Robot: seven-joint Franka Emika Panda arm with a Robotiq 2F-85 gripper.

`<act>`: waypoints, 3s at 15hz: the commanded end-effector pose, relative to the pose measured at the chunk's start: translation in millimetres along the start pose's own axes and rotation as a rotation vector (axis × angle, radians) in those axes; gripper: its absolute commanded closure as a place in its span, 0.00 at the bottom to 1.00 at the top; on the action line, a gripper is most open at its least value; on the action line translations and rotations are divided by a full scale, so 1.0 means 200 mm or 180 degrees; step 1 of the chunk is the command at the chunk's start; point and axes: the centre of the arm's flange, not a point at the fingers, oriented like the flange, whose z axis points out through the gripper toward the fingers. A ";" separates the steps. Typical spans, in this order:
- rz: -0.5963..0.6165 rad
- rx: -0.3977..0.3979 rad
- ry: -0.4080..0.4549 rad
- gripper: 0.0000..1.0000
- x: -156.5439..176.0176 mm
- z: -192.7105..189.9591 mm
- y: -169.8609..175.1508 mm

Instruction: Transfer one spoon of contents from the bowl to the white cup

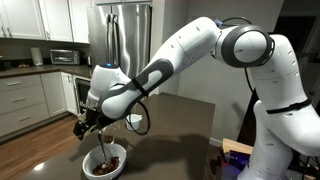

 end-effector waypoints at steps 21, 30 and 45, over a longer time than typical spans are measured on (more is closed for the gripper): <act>0.0637 -0.0514 -0.0581 0.00 -0.07 0.01 0.04; 0.0757 -0.0486 -0.0658 0.10 -0.09 0.02 0.04; 0.0724 -0.0471 -0.0683 0.91 -0.14 0.03 0.00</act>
